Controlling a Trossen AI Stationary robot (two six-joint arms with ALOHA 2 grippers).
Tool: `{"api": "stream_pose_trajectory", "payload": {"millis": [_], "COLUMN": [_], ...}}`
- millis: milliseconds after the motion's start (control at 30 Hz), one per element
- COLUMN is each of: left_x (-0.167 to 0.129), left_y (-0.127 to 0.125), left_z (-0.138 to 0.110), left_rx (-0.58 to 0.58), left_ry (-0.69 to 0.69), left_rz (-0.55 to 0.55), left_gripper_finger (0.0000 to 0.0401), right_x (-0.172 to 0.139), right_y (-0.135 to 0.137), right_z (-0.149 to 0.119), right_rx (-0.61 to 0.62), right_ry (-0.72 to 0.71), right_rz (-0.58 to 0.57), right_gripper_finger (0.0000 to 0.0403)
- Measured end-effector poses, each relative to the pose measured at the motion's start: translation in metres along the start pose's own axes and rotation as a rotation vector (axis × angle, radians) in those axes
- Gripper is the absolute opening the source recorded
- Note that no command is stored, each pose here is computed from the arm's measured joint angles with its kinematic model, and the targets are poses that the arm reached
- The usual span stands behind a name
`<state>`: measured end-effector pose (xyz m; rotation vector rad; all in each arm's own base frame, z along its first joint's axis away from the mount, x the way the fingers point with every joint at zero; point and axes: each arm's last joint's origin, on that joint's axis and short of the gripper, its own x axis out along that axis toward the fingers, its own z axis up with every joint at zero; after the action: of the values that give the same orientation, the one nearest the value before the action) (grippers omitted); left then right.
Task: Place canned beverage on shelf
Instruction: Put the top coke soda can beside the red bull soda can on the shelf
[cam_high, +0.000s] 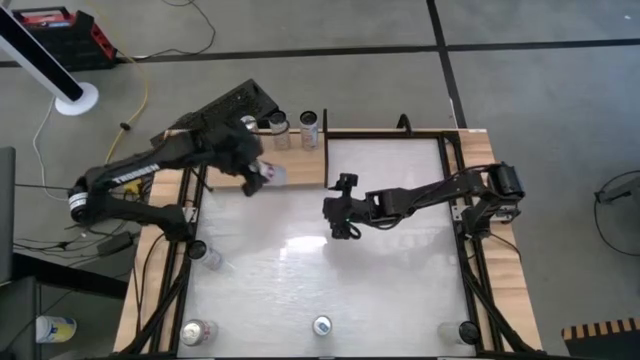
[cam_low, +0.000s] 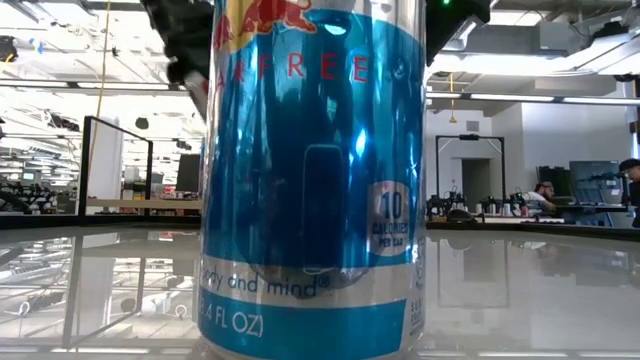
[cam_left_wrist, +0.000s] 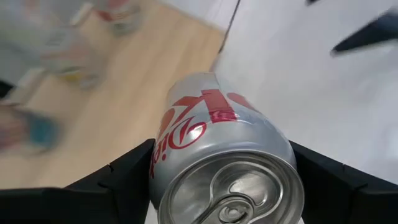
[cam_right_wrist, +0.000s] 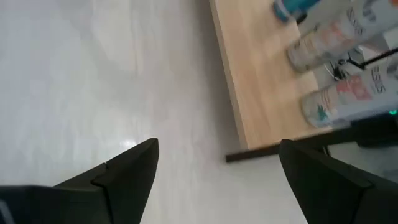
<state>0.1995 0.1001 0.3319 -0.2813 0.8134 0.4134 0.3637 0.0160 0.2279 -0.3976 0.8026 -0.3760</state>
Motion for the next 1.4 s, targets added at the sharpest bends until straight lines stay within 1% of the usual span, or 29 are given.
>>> {"api": "stream_pose_trajectory", "payload": {"millis": [67, 200, 267, 367, 467, 567, 667, 767, 833, 967, 1133, 1300, 1400], "left_x": [-0.012, -0.016, -0.016, -0.01, -0.002, 0.01, 0.025, 0.04, 0.048, 0.05, 0.046, 0.045, 0.045], "left_y": [0.002, 0.007, 0.01, 0.017, 0.023, 0.03, 0.04, 0.05, 0.055, 0.063, 0.068, 0.069, 0.069], "left_z": [0.001, -0.008, -0.012, -0.019, -0.022, -0.02, -0.02, -0.023, -0.024, -0.022, -0.014, -0.015, -0.015], "left_rx": [0.08, 0.269, 0.355, 0.465, 0.549, 0.572, 0.585, 0.563, 0.545, 0.519, 0.458, 0.45, 0.483], "left_ry": [0.057, 0.182, 0.221, 0.307, 0.382, 0.441, 0.517, 0.612, 0.649, 0.654, 0.596, 0.604, 0.605], "left_rz": [0.032, 0.026, 0.043, 0.099, 0.112, 0.135, 0.13, 0.107, 0.098, 0.088, 0.055, 0.062, 0.056], "left_gripper_finger": [0.0287, 0.0287, 0.0287, 0.0287, 0.0287, 0.0287, 0.0287, 0.0287, 0.0287, 0.0287, 0.0289, 0.032, 0.0333], "right_x": [0.0, 0.001, 0.003, 0.003, 0.003, 0.004, 0.006, 0.007, 0.007, 0.007, 0.007, 0.007, 0.007], "right_y": [0.0, 0.0, 0.0, 0.0, 0.0, -0.002, -0.004, -0.006, -0.006, -0.006, -0.006, -0.005, -0.006], "right_z": [0.001, 0.002, 0.002, 0.002, 0.002, 0.002, 0.001, 0.001, 0.001, 0.001, 0.001, 0.0, 0.0], "right_rx": [0.003, 0.009, 0.007, 0.007, 0.009, 0.014, 0.018, 0.028, 0.028, 0.029, 0.028, 0.03, 0.037], "right_ry": [-0.012, -0.024, -0.02, -0.022, -0.023, -0.021, -0.018, -0.018, -0.018, -0.017, -0.015, -0.012, -0.011], "right_rz": [-0.002, -0.005, -0.004, -0.003, 0.0, -0.005, -0.003, 0.007, 0.008, 0.008, 0.01, 0.011, 0.011], "right_gripper_finger": [0.0358, 0.0358, 0.0358, 0.0358, 0.0358, 0.0359, 0.0359, 0.0359, 0.0359, 0.0359, 0.0359, 0.0359, 0.0359]}}
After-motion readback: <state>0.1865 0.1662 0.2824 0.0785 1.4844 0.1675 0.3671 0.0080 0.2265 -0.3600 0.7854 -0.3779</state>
